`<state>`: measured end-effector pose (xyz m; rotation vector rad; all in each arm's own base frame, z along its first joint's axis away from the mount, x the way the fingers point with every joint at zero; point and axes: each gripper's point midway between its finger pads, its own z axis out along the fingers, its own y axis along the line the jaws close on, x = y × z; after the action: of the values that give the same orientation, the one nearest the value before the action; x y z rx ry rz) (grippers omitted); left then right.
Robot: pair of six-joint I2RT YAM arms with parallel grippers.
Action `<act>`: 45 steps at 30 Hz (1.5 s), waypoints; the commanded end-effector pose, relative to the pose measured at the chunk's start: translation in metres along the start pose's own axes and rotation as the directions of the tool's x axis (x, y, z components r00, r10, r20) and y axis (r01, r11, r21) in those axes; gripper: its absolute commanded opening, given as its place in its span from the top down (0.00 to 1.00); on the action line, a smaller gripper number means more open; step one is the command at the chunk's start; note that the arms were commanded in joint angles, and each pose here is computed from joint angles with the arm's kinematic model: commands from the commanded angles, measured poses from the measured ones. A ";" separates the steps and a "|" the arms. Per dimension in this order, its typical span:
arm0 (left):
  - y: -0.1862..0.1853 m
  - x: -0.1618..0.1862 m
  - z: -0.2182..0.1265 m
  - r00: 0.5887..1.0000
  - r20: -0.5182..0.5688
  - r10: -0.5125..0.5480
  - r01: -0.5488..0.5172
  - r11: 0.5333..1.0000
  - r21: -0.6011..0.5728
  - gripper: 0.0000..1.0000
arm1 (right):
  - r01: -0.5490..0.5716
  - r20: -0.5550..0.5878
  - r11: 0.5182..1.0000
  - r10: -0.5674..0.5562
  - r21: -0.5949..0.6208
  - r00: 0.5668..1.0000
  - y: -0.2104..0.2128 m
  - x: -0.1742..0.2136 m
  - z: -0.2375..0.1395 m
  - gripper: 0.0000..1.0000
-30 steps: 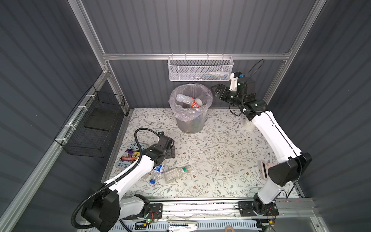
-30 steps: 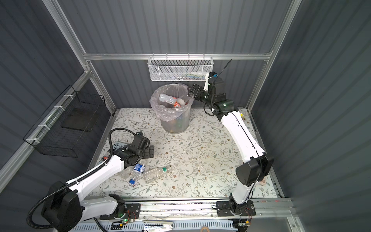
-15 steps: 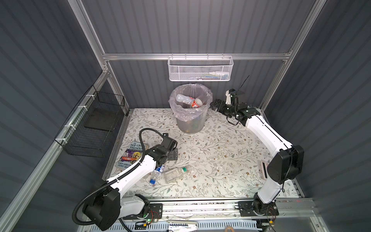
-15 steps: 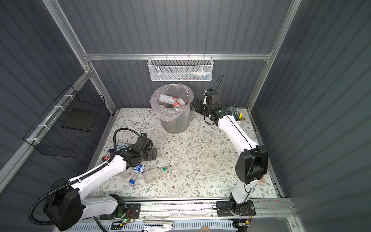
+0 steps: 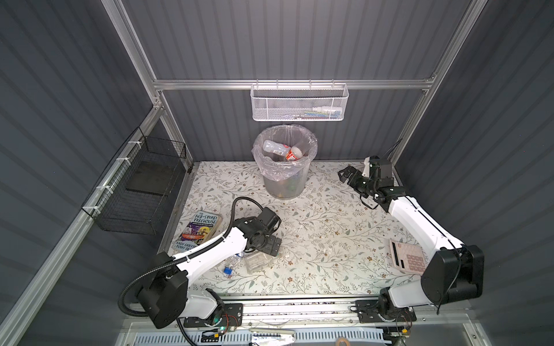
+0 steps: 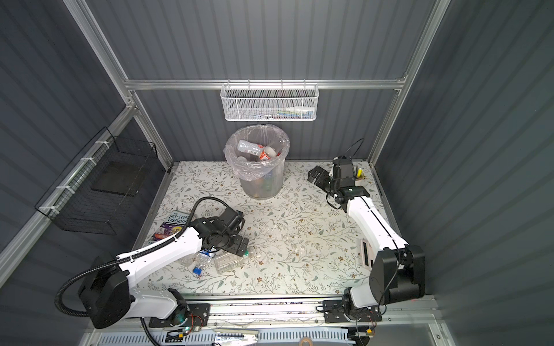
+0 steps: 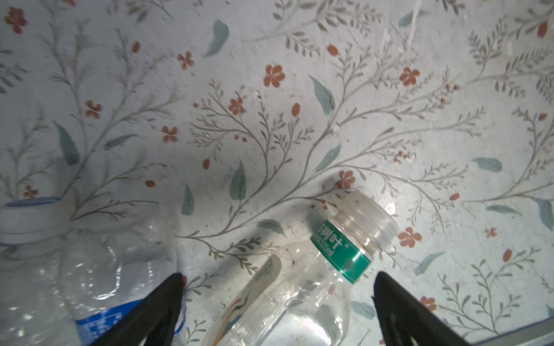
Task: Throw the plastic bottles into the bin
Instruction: 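Grasp the clear green-labelled bottle with the left gripper while the right gripper withdraws, then lift the green-labelled bottle over the bin and release it with the left gripper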
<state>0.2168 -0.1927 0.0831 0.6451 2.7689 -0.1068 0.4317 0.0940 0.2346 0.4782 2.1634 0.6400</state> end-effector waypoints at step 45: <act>-0.001 -0.064 -0.043 0.934 0.343 -0.101 0.127 0.990 -0.054 0.51 | -0.115 0.027 0.993 0.114 0.015 0.993 -0.055 0.013 -0.022 0.01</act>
<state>0.2372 -0.2084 0.1018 0.5032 2.5979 -0.0962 0.4028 0.0510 0.2016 0.6254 2.1497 0.6600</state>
